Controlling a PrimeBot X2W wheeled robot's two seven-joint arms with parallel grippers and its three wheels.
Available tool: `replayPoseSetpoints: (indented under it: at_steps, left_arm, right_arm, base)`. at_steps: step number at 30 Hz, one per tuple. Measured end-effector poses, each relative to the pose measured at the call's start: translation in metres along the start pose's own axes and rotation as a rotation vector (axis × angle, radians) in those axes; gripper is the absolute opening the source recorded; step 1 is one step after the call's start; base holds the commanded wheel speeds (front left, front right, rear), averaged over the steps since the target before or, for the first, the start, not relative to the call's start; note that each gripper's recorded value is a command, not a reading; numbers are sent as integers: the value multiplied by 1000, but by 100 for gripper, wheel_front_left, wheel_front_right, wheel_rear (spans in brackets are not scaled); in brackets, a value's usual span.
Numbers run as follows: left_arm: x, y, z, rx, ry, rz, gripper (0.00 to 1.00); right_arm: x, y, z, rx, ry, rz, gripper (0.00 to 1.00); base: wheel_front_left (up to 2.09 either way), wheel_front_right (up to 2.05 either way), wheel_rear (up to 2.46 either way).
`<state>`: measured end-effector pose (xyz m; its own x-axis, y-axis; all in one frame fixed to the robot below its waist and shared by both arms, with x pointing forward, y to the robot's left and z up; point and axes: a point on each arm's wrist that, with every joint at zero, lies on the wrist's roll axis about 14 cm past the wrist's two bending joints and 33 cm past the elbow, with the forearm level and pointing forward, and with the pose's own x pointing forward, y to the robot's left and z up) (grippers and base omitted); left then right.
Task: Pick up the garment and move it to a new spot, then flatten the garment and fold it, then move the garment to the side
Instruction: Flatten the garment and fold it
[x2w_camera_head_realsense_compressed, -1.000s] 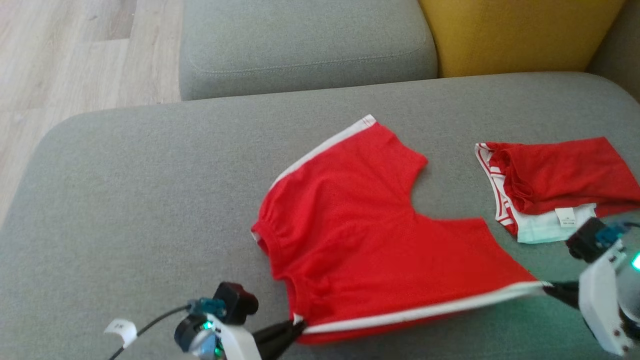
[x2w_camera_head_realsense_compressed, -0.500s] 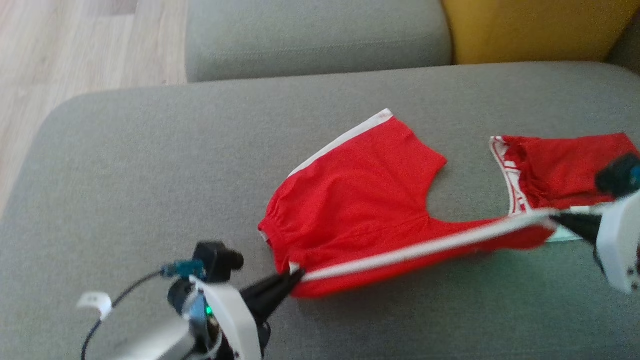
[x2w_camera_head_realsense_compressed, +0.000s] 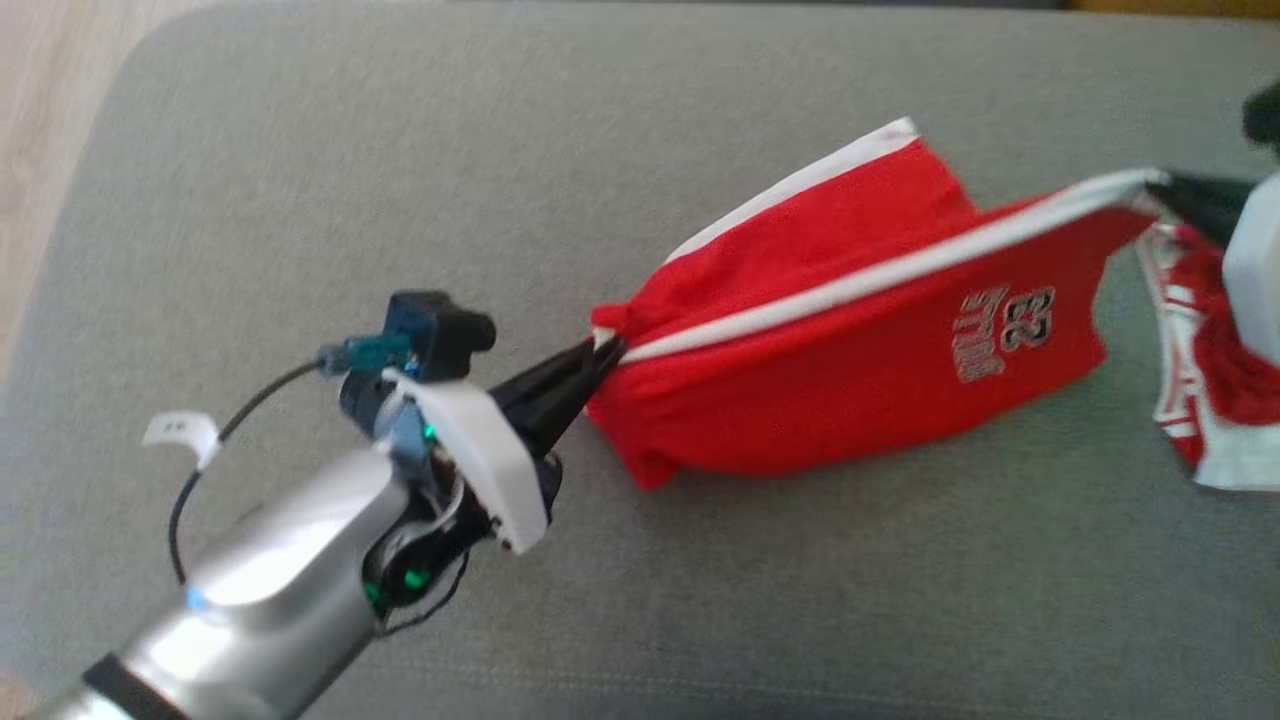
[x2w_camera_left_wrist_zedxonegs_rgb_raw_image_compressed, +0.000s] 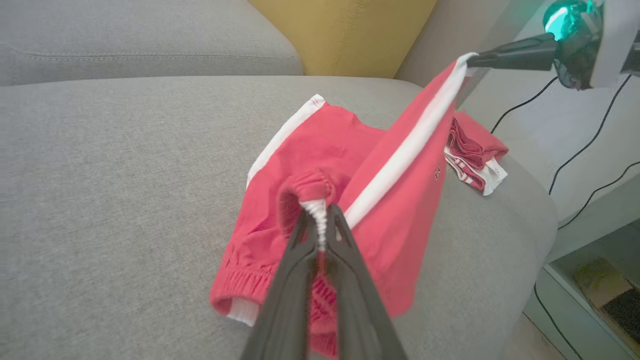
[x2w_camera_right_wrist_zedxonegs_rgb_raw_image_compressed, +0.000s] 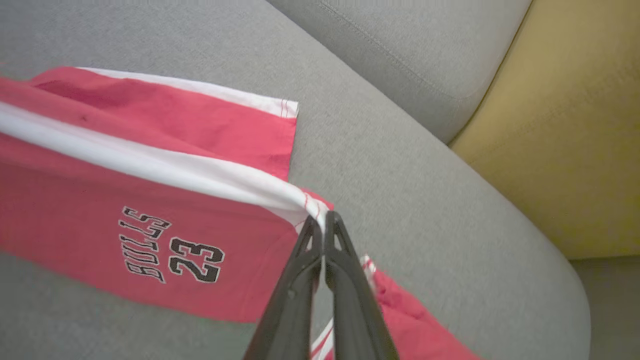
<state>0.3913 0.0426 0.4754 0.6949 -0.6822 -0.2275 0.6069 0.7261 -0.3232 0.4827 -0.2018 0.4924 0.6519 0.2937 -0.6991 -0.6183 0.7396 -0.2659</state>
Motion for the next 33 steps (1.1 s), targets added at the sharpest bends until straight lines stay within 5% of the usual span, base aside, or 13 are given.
replayPoseSetpoints:
  at_steps: [9,20,21,22,23,33]
  left_arm:
    - [20,40,-4,-16,20,72,0]
    - [34,81,-27,-50,92,160,5]
    - [34,82,-30,-52,105,159,32]
    - [34,83,-33,-57,112,162,83]
    - [34,86,-39,-52,131,166,100]
    - [31,97,-23,-47,40,212,100]
  right_arm:
    - [66,-12,41,-138,16,5,0]
    - [136,-7,43,-208,81,44,0]
    - [141,-5,40,-208,91,51,25]
    - [145,-3,37,-207,100,55,100]
    - [151,-4,31,-194,123,54,100]
    - [140,-12,35,-161,43,7,100]
  base:
    - [0,0,0]
    - [0,0,0]
    - [0,0,0]
    - [0,0,0]
    - [0,0,0]
    - [0,0,0]
